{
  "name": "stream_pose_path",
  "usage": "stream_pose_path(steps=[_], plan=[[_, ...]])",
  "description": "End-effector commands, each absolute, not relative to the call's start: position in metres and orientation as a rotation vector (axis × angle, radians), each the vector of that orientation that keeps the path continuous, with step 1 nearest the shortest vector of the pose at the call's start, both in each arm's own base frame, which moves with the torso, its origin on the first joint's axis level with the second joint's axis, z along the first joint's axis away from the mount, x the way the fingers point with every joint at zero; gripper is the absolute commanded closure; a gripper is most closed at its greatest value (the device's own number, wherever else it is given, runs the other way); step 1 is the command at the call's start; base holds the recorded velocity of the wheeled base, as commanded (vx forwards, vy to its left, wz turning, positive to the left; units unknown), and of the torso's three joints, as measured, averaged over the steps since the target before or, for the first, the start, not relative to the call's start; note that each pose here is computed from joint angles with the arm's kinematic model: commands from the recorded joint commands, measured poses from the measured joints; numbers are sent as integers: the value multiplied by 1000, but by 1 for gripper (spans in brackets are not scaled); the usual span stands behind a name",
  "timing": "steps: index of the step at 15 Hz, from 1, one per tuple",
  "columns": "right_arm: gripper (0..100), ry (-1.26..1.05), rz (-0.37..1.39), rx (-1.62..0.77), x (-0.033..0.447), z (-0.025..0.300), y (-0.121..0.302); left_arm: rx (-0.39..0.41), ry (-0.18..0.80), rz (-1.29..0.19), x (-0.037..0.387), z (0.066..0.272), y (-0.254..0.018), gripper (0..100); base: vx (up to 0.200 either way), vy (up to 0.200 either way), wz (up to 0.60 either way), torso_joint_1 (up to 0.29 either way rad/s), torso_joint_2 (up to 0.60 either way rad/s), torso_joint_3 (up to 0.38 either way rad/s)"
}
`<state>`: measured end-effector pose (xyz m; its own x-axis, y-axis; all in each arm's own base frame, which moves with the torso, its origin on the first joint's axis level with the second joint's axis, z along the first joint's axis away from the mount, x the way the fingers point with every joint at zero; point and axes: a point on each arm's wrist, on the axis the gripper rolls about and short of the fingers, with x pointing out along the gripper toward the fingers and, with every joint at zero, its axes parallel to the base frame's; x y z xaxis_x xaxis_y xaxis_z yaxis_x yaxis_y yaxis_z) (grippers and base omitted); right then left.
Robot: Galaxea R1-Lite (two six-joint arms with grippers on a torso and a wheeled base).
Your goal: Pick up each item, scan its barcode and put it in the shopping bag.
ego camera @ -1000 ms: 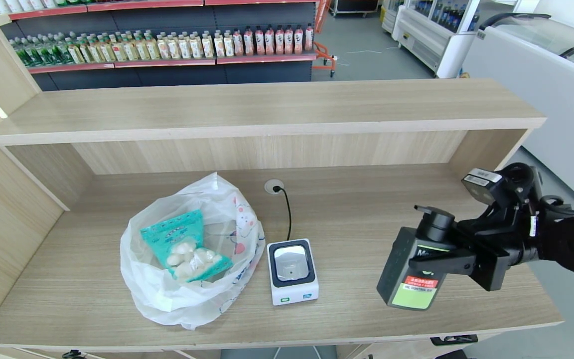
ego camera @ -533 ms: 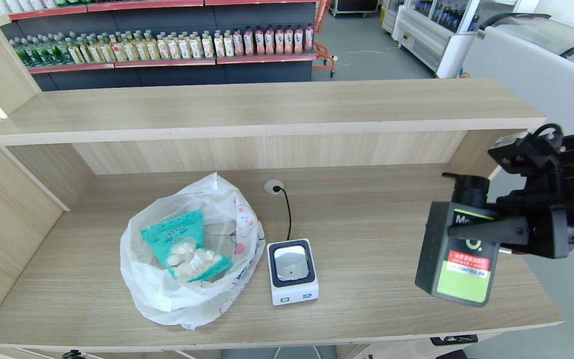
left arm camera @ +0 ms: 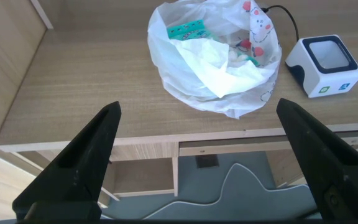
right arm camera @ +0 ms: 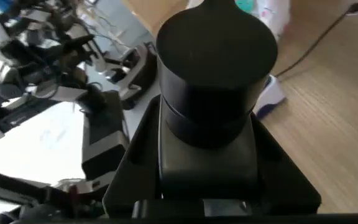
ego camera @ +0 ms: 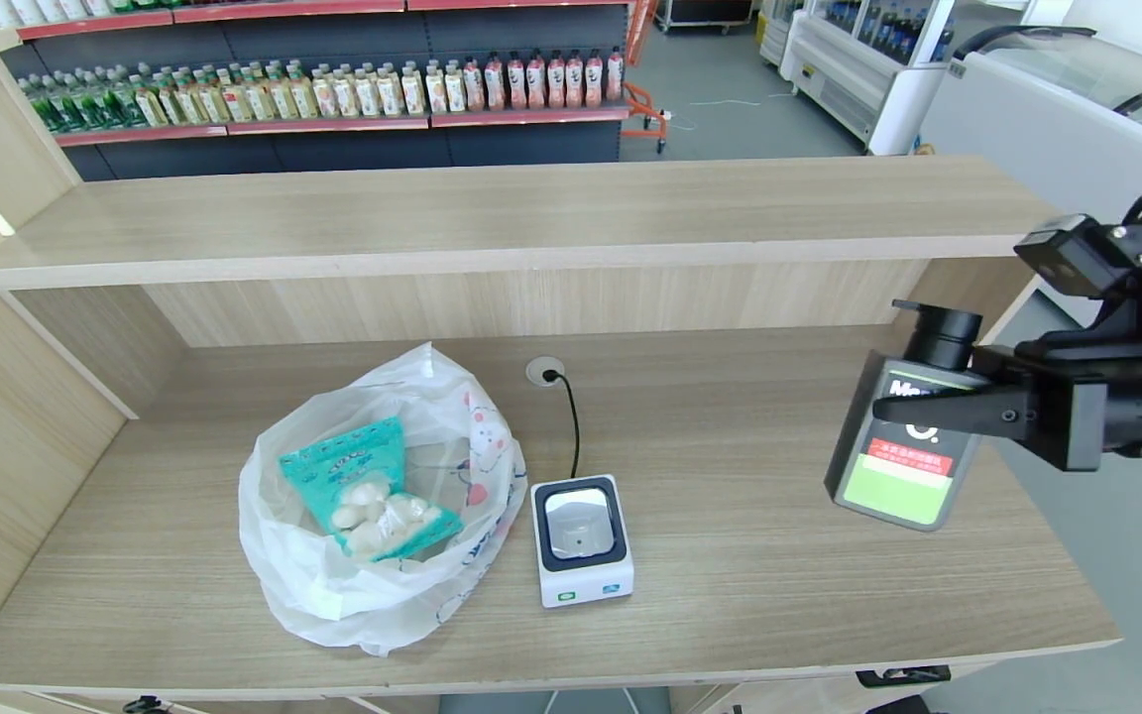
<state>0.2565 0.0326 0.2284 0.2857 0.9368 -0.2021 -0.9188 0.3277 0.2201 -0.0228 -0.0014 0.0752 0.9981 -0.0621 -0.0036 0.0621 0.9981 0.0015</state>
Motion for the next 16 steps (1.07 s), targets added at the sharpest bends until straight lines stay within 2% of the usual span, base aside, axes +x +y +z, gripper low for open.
stream_pose_path(steps=[1, 5, 11, 16], plan=[[100, 283, 1119, -94, 260, 234, 42, 1, 5, -61, -23, 75, -1, 0, 0, 0, 0, 0, 0, 0], [100, 218, 1092, -155, 251, 241, 51, 1, 5, -61, -23, 75, -1, 0, 0, 0, 0, 0, 0, 0], [100, 232, 1087, -128, 246, 242, 51, 1, 5, -61, -23, 75, -1, 0, 0, 0, 0, 0, 0, 0], [100, 221, 1128, -154, 245, 236, 59, 1, 5, -61, -23, 75, -1, 0, 0, 0, 600, 4, 0, 3]])
